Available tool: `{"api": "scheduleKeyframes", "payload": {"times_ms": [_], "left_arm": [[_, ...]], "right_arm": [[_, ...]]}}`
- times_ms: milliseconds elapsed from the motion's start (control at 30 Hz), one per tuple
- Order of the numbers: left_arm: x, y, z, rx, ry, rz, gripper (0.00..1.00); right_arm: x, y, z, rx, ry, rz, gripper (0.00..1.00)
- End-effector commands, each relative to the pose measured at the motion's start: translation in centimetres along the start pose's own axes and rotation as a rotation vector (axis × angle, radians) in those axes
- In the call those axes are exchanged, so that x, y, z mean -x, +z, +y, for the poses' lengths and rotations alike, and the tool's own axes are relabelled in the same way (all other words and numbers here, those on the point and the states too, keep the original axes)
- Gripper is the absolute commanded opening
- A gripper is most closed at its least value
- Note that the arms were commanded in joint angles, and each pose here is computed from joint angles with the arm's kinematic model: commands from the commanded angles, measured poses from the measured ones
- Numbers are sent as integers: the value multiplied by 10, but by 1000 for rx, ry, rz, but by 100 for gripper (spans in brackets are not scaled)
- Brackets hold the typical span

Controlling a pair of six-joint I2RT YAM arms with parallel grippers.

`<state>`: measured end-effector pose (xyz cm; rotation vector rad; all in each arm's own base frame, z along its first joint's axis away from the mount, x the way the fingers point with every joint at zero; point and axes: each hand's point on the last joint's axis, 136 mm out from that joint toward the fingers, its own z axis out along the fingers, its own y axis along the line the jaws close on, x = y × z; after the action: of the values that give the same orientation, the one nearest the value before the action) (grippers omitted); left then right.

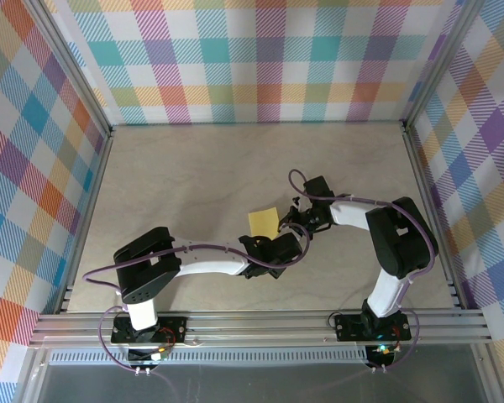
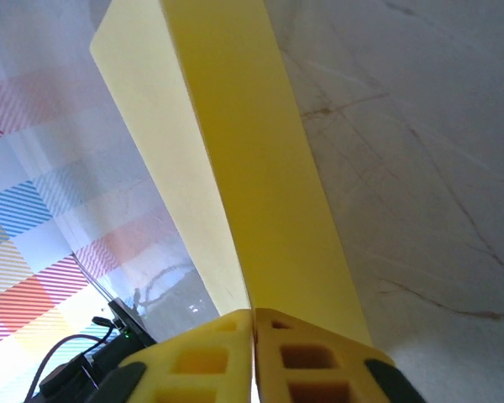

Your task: Fold a paper plane with a square sheet of paper (fold left side to right side)

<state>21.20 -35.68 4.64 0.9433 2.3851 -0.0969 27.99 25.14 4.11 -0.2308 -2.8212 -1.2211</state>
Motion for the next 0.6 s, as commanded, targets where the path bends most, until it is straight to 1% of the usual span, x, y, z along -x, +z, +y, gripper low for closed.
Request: {"api": "scheduleKeyframes", "payload": {"times_ms": [0, 67, 167, 267, 400, 500, 567], "left_arm": [[3, -13, -3, -40, -16, -27, 1], [2, -16, -1, -60, -37, -25, 0], [9, -22, 0, -132, -97, -56, 0], [10, -27, 0, -231, -160, -57, 0], [9, -31, 3, -357, -246, -59, 0], [9, -32, 10, -436, -326, -71, 0], [8, -33, 15, -485, -374, -76, 0]], "right_arm": [[13, -18, 30, 58, -55, -43, 16], [21, -27, 37, 67, -77, -71, 21], [31, -44, 49, 92, -127, -126, 31], [35, -64, 54, 94, -170, -180, 36], [31, -83, 44, 80, -192, -222, 36], [18, -88, 33, 72, -214, -231, 33], [7, -87, 24, 64, -216, -216, 29]]}}
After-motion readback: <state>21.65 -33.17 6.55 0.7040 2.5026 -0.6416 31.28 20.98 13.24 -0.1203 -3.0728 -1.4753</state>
